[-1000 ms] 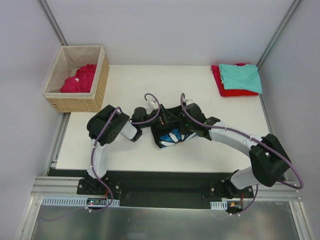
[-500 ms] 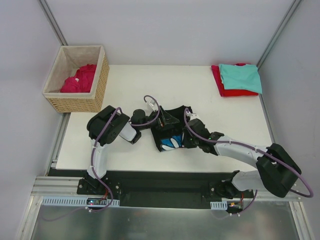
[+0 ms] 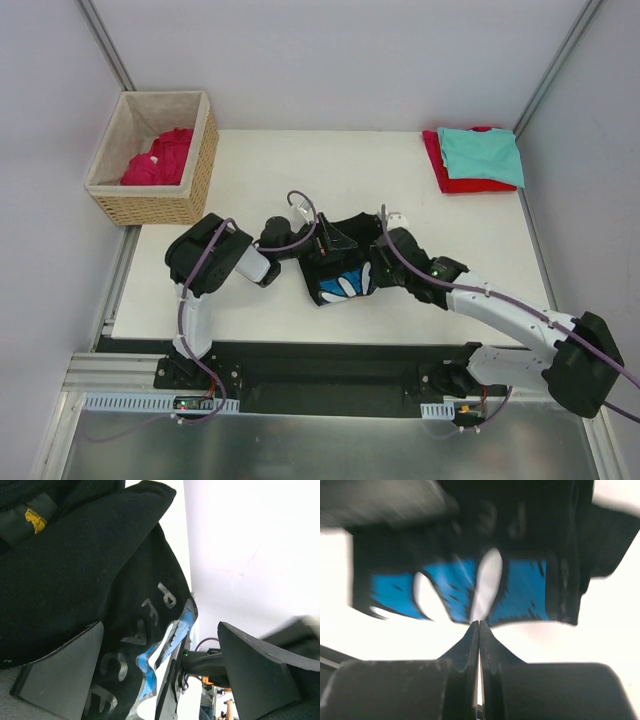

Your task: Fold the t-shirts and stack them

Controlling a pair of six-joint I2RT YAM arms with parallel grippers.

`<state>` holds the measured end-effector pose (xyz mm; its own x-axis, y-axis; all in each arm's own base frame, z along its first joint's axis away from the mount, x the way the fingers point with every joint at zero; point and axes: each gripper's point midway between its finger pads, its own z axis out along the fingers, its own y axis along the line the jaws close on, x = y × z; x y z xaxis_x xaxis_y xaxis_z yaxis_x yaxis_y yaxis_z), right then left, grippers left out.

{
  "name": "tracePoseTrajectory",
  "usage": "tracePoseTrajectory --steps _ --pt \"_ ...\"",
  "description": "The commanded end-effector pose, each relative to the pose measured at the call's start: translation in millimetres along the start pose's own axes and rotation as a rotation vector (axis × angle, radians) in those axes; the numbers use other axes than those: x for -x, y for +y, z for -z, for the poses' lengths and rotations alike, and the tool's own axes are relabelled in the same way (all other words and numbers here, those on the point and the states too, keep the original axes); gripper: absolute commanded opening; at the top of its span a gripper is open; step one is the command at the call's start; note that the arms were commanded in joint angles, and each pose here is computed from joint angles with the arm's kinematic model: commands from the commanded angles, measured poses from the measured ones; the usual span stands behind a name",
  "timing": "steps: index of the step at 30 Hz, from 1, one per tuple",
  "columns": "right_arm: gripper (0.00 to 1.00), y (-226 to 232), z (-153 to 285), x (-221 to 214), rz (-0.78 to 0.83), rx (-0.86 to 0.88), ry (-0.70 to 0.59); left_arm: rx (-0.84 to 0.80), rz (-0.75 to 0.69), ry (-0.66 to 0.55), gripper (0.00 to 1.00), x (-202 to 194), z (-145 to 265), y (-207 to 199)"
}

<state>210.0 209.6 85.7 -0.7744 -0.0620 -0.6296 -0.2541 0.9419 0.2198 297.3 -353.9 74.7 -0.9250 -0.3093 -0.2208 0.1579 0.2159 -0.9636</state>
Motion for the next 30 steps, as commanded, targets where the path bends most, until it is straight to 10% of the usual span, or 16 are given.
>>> tracePoseTrajectory --steps 1,18,22,30 --pt "0.01 8 34 58 0.039 -0.026 -0.127 0.046 -0.001 0.087 0.99 -19 11 -6" --pt "0.01 -13 -16 55 -0.119 0.033 -0.005 -0.064 -0.169 0.137 0.99 -39 38 -139" --pt "0.76 -5 -7 67 -0.147 0.110 -0.022 -0.124 -0.163 0.115 0.99 -52 46 -143" --pt "0.96 -3 29 71 -0.262 0.269 0.007 -0.197 -0.107 0.006 0.99 -57 70 -137"
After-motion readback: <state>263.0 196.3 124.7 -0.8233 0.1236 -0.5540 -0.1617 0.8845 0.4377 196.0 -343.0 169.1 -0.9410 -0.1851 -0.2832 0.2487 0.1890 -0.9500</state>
